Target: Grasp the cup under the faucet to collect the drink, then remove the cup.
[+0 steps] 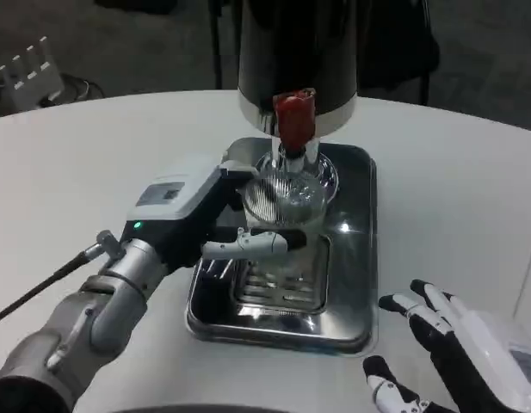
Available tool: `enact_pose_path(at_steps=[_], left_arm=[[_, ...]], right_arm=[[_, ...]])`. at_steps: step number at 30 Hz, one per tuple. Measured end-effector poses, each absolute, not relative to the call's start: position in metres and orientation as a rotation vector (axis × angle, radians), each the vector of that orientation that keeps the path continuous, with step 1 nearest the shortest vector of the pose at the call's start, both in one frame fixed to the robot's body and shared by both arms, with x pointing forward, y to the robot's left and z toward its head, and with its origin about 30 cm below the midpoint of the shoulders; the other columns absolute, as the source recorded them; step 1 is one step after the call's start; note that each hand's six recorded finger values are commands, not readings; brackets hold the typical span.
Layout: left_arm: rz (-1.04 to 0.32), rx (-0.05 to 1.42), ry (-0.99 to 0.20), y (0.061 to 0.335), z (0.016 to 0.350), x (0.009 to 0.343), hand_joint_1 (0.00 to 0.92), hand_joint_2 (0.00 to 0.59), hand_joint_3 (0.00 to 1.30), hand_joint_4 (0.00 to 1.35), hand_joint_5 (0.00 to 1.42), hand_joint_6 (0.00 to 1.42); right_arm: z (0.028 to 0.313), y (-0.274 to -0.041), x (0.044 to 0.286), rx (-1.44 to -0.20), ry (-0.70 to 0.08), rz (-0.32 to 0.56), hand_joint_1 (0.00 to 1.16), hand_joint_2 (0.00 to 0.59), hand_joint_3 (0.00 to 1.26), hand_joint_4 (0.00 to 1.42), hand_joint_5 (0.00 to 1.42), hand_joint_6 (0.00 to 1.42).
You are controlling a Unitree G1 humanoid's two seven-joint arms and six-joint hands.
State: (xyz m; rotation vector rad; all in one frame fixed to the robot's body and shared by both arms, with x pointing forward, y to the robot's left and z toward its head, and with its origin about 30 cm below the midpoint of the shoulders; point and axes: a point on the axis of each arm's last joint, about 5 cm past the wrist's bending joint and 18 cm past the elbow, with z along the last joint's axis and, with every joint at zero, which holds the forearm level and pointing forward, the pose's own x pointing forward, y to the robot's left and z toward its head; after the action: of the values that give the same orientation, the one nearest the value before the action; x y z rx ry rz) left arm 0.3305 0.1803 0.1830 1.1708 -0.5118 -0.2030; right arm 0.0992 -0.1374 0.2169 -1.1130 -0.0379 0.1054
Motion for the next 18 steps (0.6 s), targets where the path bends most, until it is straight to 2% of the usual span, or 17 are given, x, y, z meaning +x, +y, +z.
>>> enact_pose_path(at_steps=[5, 8, 18], left_arm=[[-0.204, 1.174, -0.513, 0.1811, 0.1839, 0.3303, 0.115, 0.09, 0.5, 0.06, 0.25, 0.54], [-0.218, 1.179, -0.507, 0.1812, 0.1846, 0.3302, 0.098, 0.081, 0.48, 0.01, 0.21, 0.5], [-0.269, 1.137, -0.568, 0.1884, 0.188, 0.323, 0.079, 0.067, 0.45, 0.0, 0.16, 0.46]], right_arm=[[0.2169, -0.1375, 0.0993, -1.113, -0.038, 0.104, 0.26, 0.494, 0.16, 0.0, 0.0, 0.06], [0.2169, -0.1376, 0.0993, -1.113, -0.038, 0.103, 0.26, 0.494, 0.16, 0.0, 0.0, 0.06], [0.2165, -0.1368, 0.1016, -1.11, -0.044, 0.11, 0.27, 0.493, 0.16, 0.0, 0.0, 0.06]])
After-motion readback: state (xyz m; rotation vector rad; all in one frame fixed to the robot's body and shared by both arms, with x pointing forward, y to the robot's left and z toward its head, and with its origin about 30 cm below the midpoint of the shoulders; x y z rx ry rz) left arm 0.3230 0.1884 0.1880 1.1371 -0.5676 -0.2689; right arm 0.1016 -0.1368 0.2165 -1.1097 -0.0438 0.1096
